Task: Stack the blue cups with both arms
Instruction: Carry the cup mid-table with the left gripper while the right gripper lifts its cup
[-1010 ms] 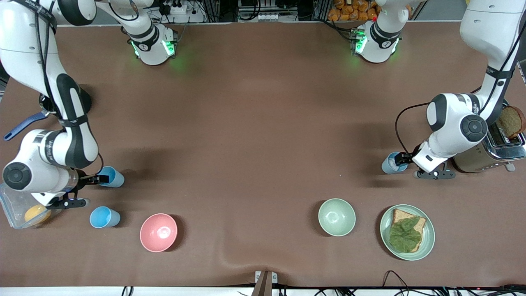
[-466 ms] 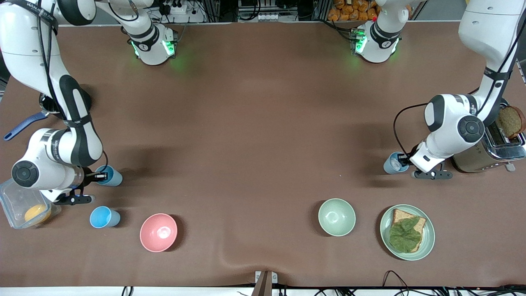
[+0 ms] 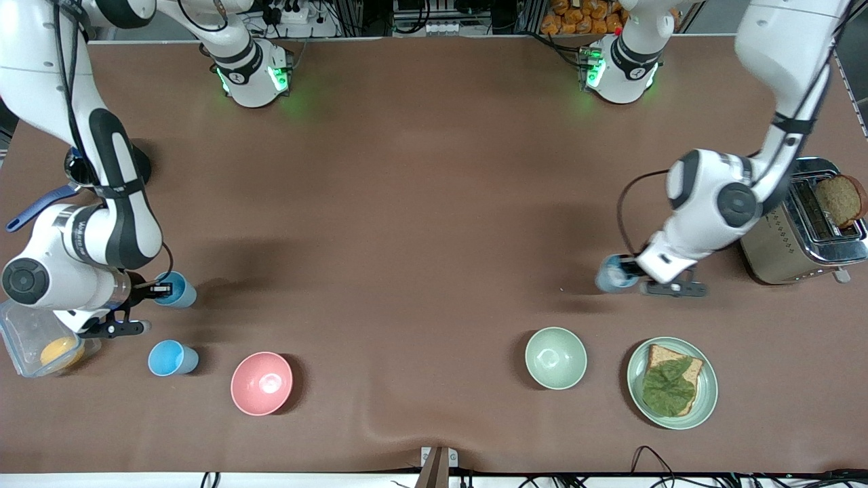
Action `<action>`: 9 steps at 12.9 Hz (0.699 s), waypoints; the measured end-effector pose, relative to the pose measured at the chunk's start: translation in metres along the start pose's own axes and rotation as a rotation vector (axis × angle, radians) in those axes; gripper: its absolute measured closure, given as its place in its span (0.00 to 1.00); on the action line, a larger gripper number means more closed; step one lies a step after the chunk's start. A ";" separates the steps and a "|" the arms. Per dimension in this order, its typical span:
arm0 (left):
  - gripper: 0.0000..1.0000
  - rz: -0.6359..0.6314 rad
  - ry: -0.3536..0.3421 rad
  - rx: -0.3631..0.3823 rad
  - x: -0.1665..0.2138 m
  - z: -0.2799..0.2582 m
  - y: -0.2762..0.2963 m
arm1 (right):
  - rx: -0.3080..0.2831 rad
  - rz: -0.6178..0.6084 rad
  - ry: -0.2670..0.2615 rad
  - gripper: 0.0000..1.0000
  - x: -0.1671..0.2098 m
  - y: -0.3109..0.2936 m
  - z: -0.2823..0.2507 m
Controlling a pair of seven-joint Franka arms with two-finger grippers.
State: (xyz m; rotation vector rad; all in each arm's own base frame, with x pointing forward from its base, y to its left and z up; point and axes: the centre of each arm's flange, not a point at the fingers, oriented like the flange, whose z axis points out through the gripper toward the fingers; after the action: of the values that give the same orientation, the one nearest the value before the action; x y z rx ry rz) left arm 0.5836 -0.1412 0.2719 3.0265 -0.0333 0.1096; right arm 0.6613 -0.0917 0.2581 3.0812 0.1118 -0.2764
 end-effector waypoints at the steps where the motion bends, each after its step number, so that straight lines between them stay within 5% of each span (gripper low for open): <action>1: 0.96 -0.026 0.004 -0.032 -0.008 -0.006 0.046 | 0.021 0.000 -0.004 0.96 -0.003 -0.007 -0.016; 5: 0.96 -0.097 -0.045 -0.083 -0.077 -0.001 0.210 | 0.155 -0.001 -0.042 0.96 -0.038 -0.034 -0.129; 9: 0.96 -0.178 -0.086 -0.082 -0.146 0.032 0.304 | 0.269 -0.029 -0.084 0.96 -0.081 -0.050 -0.231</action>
State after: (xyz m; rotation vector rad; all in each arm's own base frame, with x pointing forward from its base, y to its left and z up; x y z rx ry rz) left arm 0.4322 -0.4442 0.2636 2.9339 0.2176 -0.0365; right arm 0.6184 -0.0356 0.4982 3.3293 0.1263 -0.4583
